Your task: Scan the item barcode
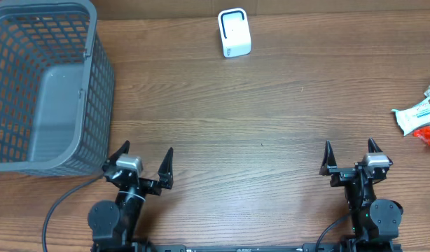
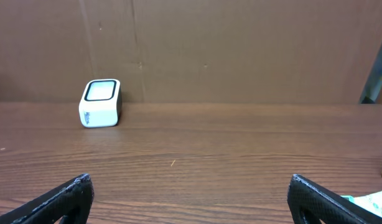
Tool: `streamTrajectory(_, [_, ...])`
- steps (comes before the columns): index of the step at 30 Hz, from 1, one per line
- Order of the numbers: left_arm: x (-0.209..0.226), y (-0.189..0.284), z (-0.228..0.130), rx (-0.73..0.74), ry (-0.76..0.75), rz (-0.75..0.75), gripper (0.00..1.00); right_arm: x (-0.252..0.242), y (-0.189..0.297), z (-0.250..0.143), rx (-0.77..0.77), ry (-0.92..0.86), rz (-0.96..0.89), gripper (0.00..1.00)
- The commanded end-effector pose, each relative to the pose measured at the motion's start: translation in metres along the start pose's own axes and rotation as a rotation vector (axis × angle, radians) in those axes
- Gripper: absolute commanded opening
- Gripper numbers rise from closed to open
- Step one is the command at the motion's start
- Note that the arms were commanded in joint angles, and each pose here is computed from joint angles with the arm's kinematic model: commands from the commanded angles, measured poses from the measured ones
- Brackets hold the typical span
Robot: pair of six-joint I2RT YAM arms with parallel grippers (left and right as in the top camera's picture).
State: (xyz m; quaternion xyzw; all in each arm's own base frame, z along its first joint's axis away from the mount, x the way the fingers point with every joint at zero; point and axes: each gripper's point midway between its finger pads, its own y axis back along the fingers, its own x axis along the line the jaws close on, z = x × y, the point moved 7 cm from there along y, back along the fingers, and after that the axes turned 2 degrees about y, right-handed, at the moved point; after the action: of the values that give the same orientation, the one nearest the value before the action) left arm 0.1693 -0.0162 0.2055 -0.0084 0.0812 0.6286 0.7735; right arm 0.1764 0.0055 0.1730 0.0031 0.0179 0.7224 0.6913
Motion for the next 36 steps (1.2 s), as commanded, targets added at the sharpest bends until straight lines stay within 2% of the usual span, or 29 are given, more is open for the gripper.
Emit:
streamTrajectory(1, [0.008,-0.001,-0.012,-0.065,0.032,0.047,1.0,-0.001,0.0,-0.002,-0.006,0.004,-0.012,1.0])
streamTrajectory(5, [0.022,-0.006,-0.023,-0.147,0.134,0.138,1.0,-0.001,0.0,-0.002,-0.006,0.005,-0.012,1.0])
streamTrajectory(10, [0.03,-0.004,-0.027,-0.136,0.14,0.232,0.99,-0.001,0.0,-0.002,-0.006,0.004,-0.011,1.0])
streamTrajectory(11, [0.035,-0.004,-0.037,-0.085,0.15,0.272,1.0,-0.001,0.0,-0.002,-0.006,0.004,-0.011,1.0])
streamTrajectory(23, [0.03,-0.006,-0.04,-0.036,-0.052,0.234,1.0,-0.001,0.0,-0.002,-0.006,0.004,-0.011,1.0])
streamTrajectory(36, [0.023,-0.007,-0.041,-0.028,-0.08,0.199,1.0,-0.001,0.0,-0.002,-0.006,0.005,-0.012,1.0])
